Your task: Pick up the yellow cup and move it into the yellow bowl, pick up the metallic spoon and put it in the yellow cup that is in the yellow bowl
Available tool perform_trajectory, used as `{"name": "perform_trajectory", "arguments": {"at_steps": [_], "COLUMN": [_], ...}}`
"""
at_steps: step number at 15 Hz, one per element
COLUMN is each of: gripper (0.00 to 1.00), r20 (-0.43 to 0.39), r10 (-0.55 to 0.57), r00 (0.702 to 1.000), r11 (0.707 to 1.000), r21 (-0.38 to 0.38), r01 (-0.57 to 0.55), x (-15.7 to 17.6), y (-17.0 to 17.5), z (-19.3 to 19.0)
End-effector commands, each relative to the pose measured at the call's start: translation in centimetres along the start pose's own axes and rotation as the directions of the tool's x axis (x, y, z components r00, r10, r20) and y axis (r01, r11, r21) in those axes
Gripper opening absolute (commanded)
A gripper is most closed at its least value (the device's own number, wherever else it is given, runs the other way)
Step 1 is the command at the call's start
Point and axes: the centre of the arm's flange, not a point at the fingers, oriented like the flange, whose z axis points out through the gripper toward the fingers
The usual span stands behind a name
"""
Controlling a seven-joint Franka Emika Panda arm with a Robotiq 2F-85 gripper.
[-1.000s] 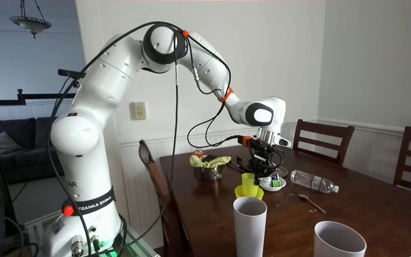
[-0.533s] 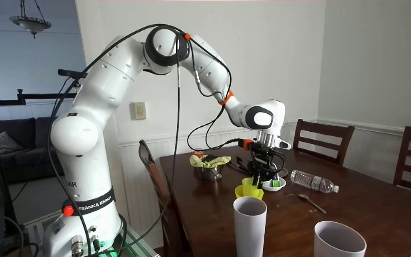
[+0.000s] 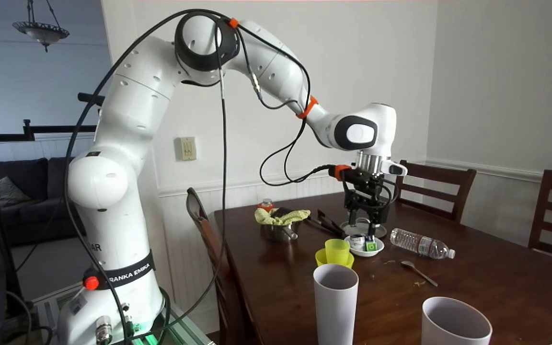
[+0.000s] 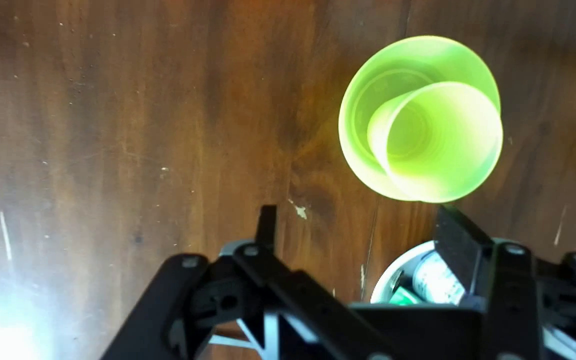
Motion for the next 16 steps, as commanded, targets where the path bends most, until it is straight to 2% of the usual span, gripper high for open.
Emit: {"name": "perform_trajectory", "arguments": {"at_steps": [1, 3, 6, 9, 12, 13, 14, 16], "gripper": [1.0, 1.0, 1.0, 1.0, 1.0, 1.0, 1.0, 1.0], "r20": [-0.026, -0.03, -0.026, -0.014, 0.006, -0.001, 0.003, 0.006], "r10": [0.182, 0.281, 0.43, 0.565, 0.688, 0.613, 0.64, 0.66], "r00": [0.983, 0.959, 0.903, 0.825, 0.726, 0.79, 0.768, 0.751], "r11": [0.981, 0.954, 0.894, 0.811, 0.713, 0.778, 0.757, 0.74], "r21": [0.08, 0.118, 0.157, 0.19, 0.185, 0.175, 0.169, 0.163], "r01": [-0.179, -0.275, -0.421, -0.552, -0.677, -0.604, -0.631, -0.652], "x": [-0.7, 0.3, 2.7, 5.4, 8.2, 4.7, 5.4, 6.2], "y": [3.9, 5.8, 7.4, 7.2, 6.8, 6.3, 6.2, 6.0], "z": [-3.4, -3.8, -2.9, -1.1, 1.1, 0.3, 1.1, 2.0]}}
